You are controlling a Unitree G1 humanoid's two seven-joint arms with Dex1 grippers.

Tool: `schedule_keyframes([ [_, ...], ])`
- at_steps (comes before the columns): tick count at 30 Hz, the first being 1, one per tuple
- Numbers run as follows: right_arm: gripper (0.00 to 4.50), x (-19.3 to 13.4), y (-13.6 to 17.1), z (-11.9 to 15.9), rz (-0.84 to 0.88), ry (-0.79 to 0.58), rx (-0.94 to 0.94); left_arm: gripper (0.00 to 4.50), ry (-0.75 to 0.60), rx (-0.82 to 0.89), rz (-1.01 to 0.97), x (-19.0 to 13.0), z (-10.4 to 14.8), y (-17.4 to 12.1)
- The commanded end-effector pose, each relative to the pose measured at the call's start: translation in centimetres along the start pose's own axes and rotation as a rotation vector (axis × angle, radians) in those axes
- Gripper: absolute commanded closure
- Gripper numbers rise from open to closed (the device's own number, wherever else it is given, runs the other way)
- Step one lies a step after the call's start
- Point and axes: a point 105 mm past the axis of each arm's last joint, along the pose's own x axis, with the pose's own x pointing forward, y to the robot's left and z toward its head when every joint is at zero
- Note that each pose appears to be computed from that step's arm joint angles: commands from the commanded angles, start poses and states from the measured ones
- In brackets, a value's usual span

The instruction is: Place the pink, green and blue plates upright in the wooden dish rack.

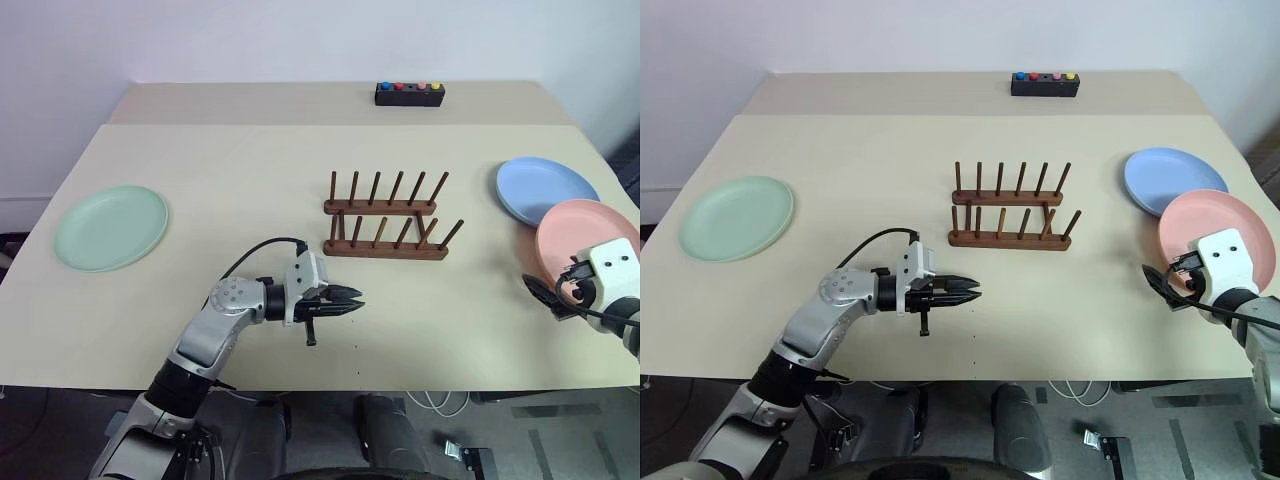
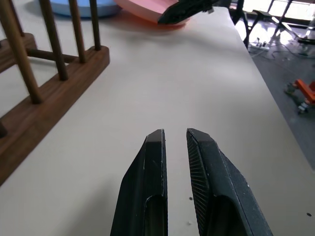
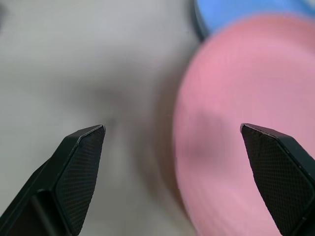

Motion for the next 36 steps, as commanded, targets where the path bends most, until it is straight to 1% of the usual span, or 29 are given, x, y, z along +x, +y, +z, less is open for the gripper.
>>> schedule_keyframes([
  [1, 0.02, 0.0, -0.3, 0.5, -0.012, -0.009, -0.016, 3.84, -0.031, 0.041, -0.012, 0.1, 1.2, 0.0],
  [13, 0.02, 0.9, -0.3, -0.4, -0.024, 0.030, -0.005, 3.84, -0.025, 0.032, 0.007, -0.1, 0.9, -0.1],
  [14, 0.53, 0.9, -0.3, -0.4, -0.026, 0.031, -0.008, 3.84, -0.025, 0.033, 0.007, -0.1, 0.9, -0.1],
  [16, 1.27, 0.9, -0.2, -0.5, -0.021, 0.033, -0.013, 3.84, -0.026, 0.033, 0.008, -0.1, 0.8, 0.0],
  [18, 2.34, 0.8, 0.0, -0.5, -0.016, 0.034, -0.020, 3.84, -0.025, 0.032, 0.009, -0.1, 0.7, 0.0],
  [22, 4.30, 0.7, 0.0, -0.6, -0.017, 0.042, -0.056, 3.84, -0.025, 0.031, 0.007, -0.1, 0.7, 0.0],
  [30, 4.30, 0.6, 0.2, -0.5, -0.004, 0.036, -0.059, 3.84, -0.025, 0.035, 0.007, 0.0, 0.6, 0.0],
  [31, 4.41, 0.6, 0.2, -0.5, -0.005, 0.036, -0.063, 3.84, -0.025, 0.034, 0.008, 0.0, 0.6, 0.0],
  [36, 4.41, 0.4, -0.1, -0.3, -0.023, 0.042, -0.109, 3.84, -0.022, 0.035, 0.014, 0.0, 0.6, 0.1],
])
